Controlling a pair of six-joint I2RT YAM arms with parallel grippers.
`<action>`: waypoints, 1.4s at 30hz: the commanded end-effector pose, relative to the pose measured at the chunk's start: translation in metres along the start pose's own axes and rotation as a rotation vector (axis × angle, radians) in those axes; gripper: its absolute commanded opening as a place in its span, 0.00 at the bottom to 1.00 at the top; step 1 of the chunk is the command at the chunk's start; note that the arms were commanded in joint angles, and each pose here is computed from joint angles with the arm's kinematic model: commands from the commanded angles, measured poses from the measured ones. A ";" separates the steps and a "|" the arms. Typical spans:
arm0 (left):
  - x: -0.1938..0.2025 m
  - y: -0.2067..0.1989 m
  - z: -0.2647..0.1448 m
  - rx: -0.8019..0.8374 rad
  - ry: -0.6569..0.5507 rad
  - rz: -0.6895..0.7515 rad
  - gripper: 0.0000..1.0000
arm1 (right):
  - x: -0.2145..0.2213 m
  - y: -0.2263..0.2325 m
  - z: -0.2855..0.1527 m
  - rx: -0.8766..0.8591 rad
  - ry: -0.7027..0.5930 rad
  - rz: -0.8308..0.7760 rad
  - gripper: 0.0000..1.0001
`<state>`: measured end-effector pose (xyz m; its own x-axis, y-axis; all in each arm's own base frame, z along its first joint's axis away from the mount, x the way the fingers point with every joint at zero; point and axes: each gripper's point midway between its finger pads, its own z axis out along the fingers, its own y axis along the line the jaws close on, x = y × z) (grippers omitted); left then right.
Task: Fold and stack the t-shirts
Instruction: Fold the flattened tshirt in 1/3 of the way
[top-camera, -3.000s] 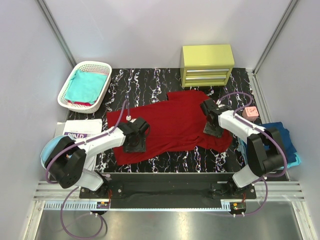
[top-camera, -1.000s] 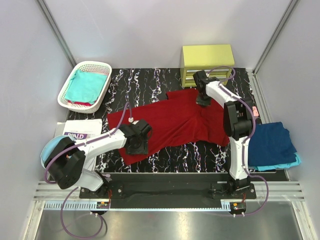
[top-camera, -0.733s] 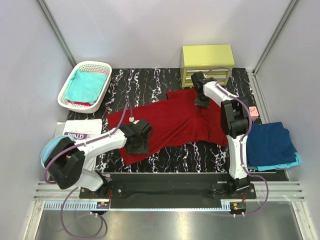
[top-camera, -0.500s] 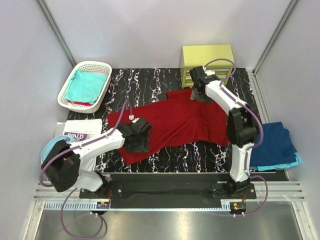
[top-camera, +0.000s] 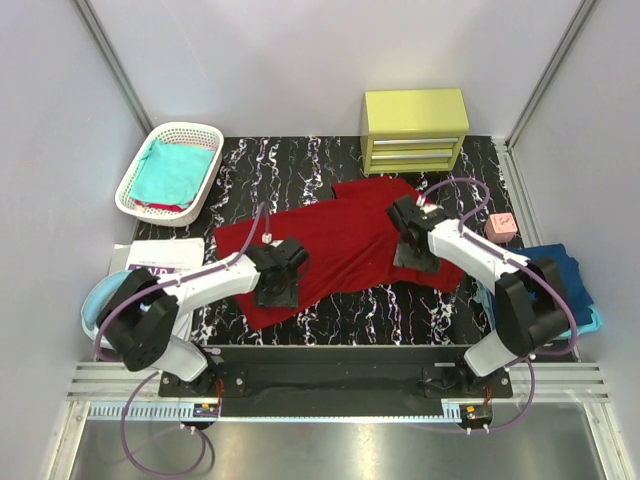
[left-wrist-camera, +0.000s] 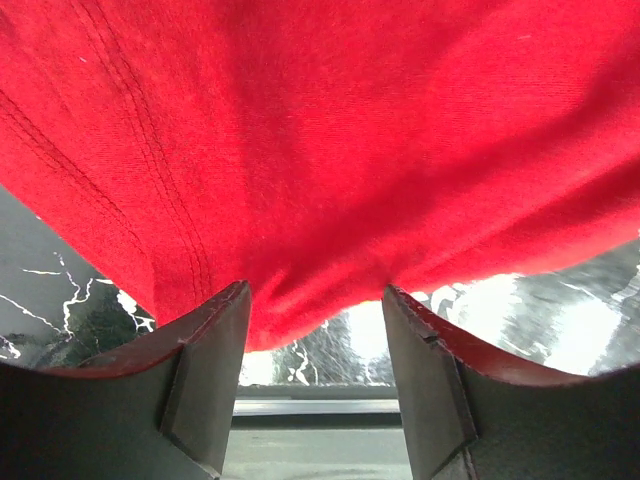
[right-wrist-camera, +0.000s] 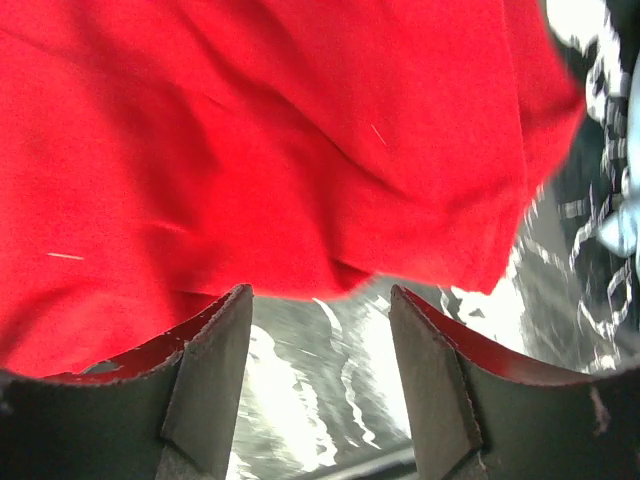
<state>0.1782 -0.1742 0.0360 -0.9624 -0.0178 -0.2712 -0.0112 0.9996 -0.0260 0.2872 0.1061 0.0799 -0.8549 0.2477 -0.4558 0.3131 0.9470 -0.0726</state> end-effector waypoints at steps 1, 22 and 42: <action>-0.006 -0.006 0.004 -0.021 0.003 -0.007 0.60 | 0.016 -0.002 0.002 0.002 0.024 0.065 0.64; 0.081 0.063 -0.023 -0.154 0.199 -0.175 0.04 | 0.013 0.003 0.001 -0.025 0.010 0.067 0.64; -0.031 0.022 -0.078 -0.025 -0.204 -0.146 0.78 | 0.000 0.031 0.018 -0.062 0.030 -0.013 0.61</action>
<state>0.1484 -0.1347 0.1165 -0.9077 -0.2141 -0.3610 -0.1943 0.9767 -0.0908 0.2974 0.1182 0.0708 -0.8511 0.2611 -0.4554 0.3079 0.9509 -0.0302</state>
